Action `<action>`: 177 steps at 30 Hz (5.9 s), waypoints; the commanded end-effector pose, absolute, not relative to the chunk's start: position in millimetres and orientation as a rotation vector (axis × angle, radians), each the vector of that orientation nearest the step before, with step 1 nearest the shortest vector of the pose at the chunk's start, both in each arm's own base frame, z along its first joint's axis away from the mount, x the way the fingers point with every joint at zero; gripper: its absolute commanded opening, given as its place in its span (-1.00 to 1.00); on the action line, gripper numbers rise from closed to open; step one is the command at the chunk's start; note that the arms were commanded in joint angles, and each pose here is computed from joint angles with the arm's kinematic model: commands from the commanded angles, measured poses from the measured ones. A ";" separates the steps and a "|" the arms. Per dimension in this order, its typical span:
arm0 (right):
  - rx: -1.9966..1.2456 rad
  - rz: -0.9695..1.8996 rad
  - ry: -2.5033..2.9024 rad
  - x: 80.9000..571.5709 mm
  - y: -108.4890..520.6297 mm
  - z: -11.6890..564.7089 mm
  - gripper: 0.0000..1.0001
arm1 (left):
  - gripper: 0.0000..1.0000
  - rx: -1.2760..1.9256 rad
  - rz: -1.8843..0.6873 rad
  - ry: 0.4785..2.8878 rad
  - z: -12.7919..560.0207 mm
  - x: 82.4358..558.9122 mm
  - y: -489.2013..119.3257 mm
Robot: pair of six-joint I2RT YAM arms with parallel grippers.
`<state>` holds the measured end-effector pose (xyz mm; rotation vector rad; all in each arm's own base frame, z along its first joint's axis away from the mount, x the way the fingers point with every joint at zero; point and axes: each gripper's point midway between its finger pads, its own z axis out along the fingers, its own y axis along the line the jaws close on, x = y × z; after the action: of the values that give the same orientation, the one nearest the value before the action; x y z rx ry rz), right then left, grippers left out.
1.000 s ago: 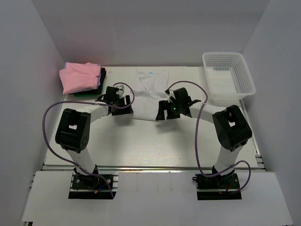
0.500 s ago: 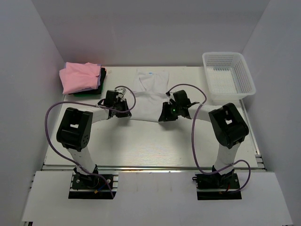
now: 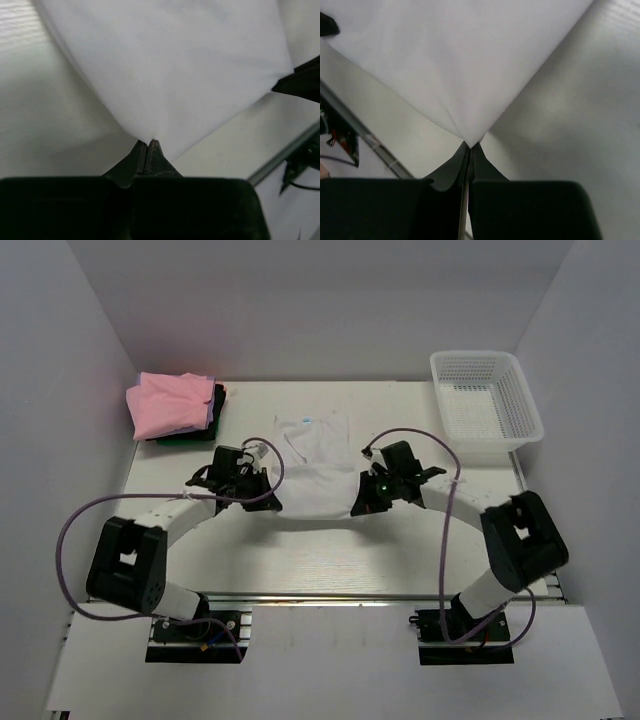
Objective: Fold and stack the t-shirts
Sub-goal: Grab one side of the 2/3 rectangular tshirt with both arms, then fold the long partially folded tshirt into a neat square, then put the neatly folded tshirt into the corner of the board with the left arm
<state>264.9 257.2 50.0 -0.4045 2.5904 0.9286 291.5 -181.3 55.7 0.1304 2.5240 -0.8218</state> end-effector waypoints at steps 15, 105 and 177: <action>-0.459 0.936 2.389 276.1 252.5 195.2 -1.00 | -1.00 0.130 -1.050 2.400 187.6 276.9 -201.5; -0.034 0.552 2.141 396.3 118.4 182.0 0.79 | -1.00 0.509 -0.128 2.131 194.1 526.2 -133.2; -0.087 0.734 2.173 335.7 137.5 148.7 0.79 | 1.00 0.085 -0.468 1.996 203.1 389.3 -127.9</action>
<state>339.9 130.5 134.7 -0.0403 2.2544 0.6886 404.0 -90.0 192.2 0.0424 2.1040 -0.3388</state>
